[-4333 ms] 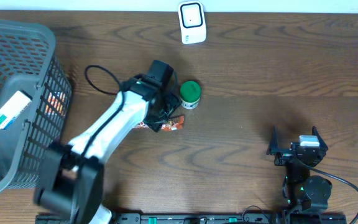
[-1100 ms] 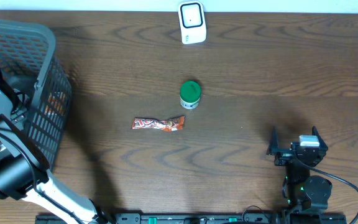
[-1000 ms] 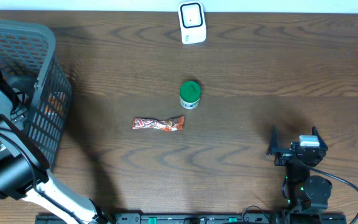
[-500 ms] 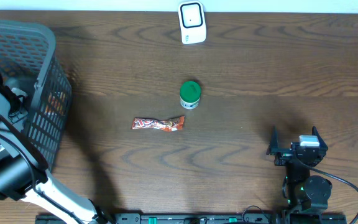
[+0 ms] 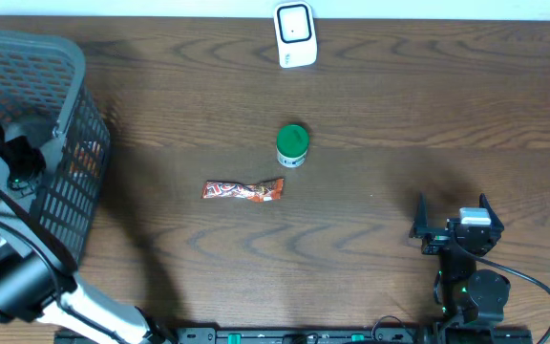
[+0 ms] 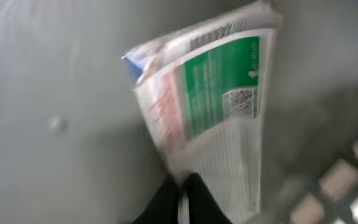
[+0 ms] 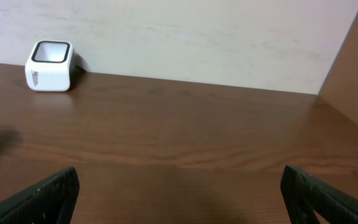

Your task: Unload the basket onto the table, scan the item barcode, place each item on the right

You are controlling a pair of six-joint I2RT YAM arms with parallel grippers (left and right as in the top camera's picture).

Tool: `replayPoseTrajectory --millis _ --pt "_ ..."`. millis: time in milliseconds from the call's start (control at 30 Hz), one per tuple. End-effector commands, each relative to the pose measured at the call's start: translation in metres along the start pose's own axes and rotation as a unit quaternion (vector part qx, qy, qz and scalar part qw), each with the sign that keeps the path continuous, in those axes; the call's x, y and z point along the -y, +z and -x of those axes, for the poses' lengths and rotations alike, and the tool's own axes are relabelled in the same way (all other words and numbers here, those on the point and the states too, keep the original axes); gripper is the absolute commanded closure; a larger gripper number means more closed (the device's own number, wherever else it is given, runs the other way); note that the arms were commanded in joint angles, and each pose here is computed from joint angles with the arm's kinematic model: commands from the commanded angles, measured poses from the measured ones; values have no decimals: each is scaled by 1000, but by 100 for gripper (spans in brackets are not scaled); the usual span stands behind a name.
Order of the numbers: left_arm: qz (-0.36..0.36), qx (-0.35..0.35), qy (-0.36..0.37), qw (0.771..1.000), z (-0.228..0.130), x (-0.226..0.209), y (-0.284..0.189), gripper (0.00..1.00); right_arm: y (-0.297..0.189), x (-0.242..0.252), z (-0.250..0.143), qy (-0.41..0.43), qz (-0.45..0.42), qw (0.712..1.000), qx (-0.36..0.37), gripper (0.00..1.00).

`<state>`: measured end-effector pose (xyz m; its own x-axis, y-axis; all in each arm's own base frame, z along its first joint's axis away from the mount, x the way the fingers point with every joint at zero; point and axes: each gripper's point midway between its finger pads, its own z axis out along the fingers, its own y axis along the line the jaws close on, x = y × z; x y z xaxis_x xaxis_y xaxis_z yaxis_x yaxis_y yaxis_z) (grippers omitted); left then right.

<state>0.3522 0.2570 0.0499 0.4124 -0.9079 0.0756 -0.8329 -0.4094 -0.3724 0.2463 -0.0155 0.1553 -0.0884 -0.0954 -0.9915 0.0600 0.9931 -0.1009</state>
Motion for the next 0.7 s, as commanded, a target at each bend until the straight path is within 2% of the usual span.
replayPoseTrajectory --millis 0,167,300,367,400,433,467,667 --pt "-50 1 57 997 -11 17 -51 93 0 0 -1 -7 0 1000 -1 1" --pt "-62 58 62 994 -3 11 -103 93 0 0 -1 -7 -1 1000 -1 1" --pt "-51 89 67 992 3 1 -120 91 0 -1 -1 -7 0 1000 -1 1" --pt "-48 89 75 992 3 1 -119 44 0 0 -1 -7 0 1000 -1 1" --pt "-46 88 74 992 3 0 -117 29 0 -1 -1 -7 0 1000 -1 1" --pt "-43 87 69 993 3 0 -114 20 0 0 -1 -7 0 1000 -1 1" --pt "-41 86 60 994 4 -1 -111 17 0 -1 -1 -7 0 1000 -1 1" --pt "-49 105 15 993 17 11 -89 16 0 0 -1 -7 0 1000 -1 1"
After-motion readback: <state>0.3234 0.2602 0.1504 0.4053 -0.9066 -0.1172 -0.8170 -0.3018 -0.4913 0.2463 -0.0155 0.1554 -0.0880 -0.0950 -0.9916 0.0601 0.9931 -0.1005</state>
